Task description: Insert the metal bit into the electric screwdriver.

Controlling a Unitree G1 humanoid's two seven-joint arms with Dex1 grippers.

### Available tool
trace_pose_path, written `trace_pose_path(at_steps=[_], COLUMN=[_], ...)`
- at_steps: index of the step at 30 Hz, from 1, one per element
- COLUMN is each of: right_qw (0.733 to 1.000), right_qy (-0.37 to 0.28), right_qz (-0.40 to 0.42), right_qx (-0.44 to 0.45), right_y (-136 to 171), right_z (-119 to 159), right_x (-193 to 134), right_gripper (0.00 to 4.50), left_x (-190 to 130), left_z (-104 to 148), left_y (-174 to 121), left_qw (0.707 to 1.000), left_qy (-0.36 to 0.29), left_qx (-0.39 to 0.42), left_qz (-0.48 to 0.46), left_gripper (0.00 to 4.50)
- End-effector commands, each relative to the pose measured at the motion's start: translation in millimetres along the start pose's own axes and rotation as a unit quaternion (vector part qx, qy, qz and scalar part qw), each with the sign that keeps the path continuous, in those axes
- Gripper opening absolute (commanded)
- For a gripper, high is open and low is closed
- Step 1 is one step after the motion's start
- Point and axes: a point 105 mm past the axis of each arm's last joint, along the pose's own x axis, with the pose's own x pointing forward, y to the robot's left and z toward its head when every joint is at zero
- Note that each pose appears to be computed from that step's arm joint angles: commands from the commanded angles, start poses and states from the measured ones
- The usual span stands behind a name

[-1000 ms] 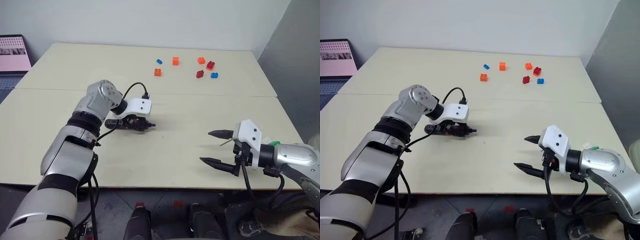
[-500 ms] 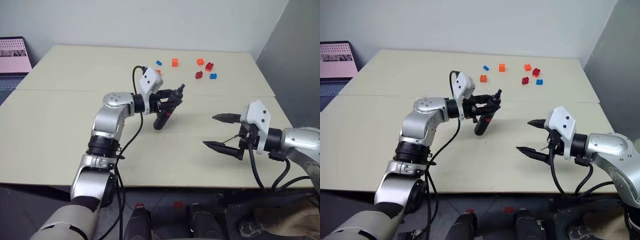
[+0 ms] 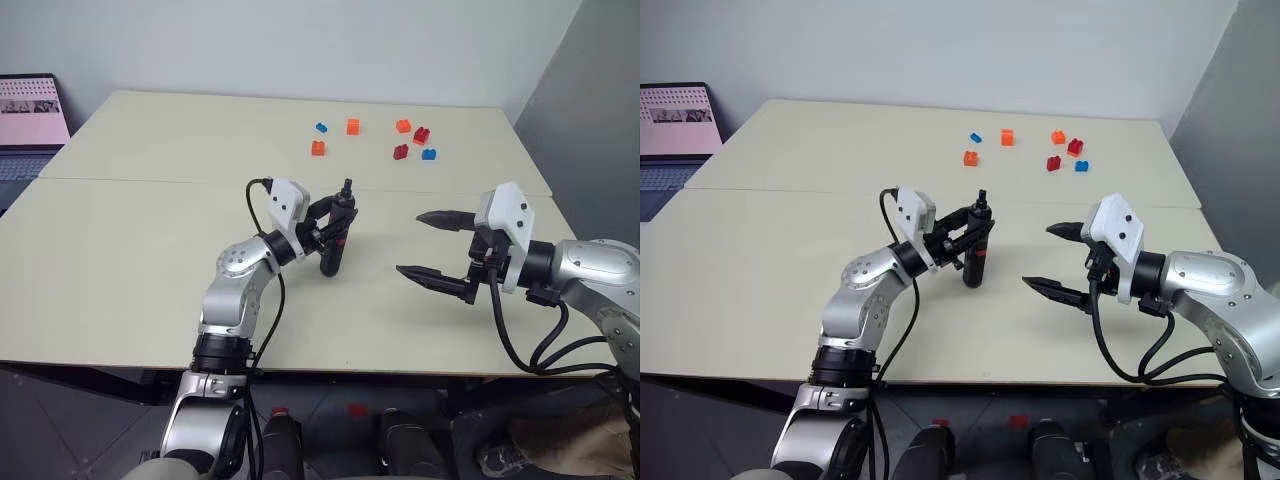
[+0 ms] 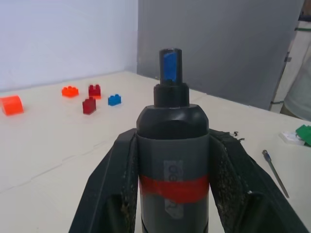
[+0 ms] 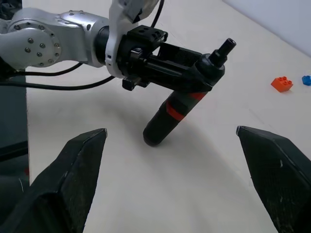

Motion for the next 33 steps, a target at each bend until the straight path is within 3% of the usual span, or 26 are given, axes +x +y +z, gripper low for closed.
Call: trace_pose_path(at_steps=[1,13,33], right_qw=[1.000,0.999,0.998], right_qy=[-0.005,0.012,0.036], right_qz=[0.002,0.014,0.021], right_qx=[-0.020,-0.026,-0.041], right_y=[-0.9,-1.2,-5.1], right_z=[8.3,2.9,-9.6], right_x=[-2.3,-2.9,-3.2], right_gripper=[4.50,4.50,4.50], left_x=[-6.5,-35.6,-39.5], left_z=[12.0,13.6,10.3], left_y=[-10.3,-16.8,-16.1], left_qw=[0.999,1.000,1.000], left_qy=[-0.022,-0.009,-0.004], left_qx=[0.020,0.022,0.030], left_qz=[-0.013,-0.010,-0.002], left_gripper=[1.65,1.65,1.64])
